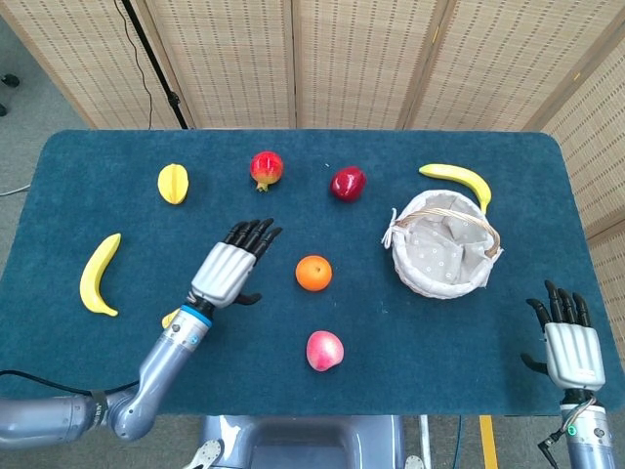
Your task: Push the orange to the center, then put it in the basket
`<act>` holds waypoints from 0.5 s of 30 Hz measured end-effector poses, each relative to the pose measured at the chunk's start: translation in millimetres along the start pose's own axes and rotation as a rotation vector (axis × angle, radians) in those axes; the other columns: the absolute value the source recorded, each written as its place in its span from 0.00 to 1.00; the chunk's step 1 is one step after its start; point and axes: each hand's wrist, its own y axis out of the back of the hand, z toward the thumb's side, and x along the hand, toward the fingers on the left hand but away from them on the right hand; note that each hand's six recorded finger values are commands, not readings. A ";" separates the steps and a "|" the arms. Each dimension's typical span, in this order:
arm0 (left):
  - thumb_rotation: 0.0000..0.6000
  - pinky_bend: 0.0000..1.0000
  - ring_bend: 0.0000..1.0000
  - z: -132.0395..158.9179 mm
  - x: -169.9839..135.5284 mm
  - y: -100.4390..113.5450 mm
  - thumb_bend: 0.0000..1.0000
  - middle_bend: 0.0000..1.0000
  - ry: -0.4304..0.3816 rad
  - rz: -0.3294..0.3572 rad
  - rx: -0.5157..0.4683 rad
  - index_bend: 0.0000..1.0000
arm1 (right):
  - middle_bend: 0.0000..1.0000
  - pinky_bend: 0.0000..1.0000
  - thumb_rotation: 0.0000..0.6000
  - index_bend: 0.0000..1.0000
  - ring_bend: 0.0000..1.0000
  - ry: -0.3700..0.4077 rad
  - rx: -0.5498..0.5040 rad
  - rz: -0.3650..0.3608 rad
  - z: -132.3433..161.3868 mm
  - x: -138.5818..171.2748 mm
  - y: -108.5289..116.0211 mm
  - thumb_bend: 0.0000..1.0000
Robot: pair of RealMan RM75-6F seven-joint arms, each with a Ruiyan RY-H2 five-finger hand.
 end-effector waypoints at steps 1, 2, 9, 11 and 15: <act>1.00 0.08 0.00 -6.3 -4.2 1.5 0.00 0.00 0.016 0.002 0.004 0.00 | 0.02 0.01 1.00 0.21 0.02 0.003 -0.001 -0.001 1.0 -1.0 0.3 0.00; 1.00 0.08 0.00 -12.9 -8.5 2.9 0.00 0.00 0.032 0.004 0.009 0.00 | 0.02 0.01 1.00 0.21 0.02 0.009 -0.001 -0.003 2.5 -2.3 0.9 0.00; 1.00 0.08 0.00 -54.2 -43.8 16.7 0.00 0.00 0.124 0.031 0.026 0.00 | 0.02 0.01 1.00 0.20 0.02 0.054 0.005 -0.020 15.8 -15.6 5.9 0.00; 1.00 0.08 0.00 -63.1 -53.7 19.8 0.00 0.00 0.148 0.044 0.029 0.00 | 0.02 0.01 1.00 0.20 0.02 0.066 0.006 -0.029 19.3 -19.5 8.8 0.00; 1.00 0.08 0.00 -84.2 -79.3 24.2 0.00 0.00 0.207 0.063 0.030 0.00 | 0.02 0.01 1.00 0.18 0.02 0.084 0.008 -0.059 25.9 -24.5 18.5 0.00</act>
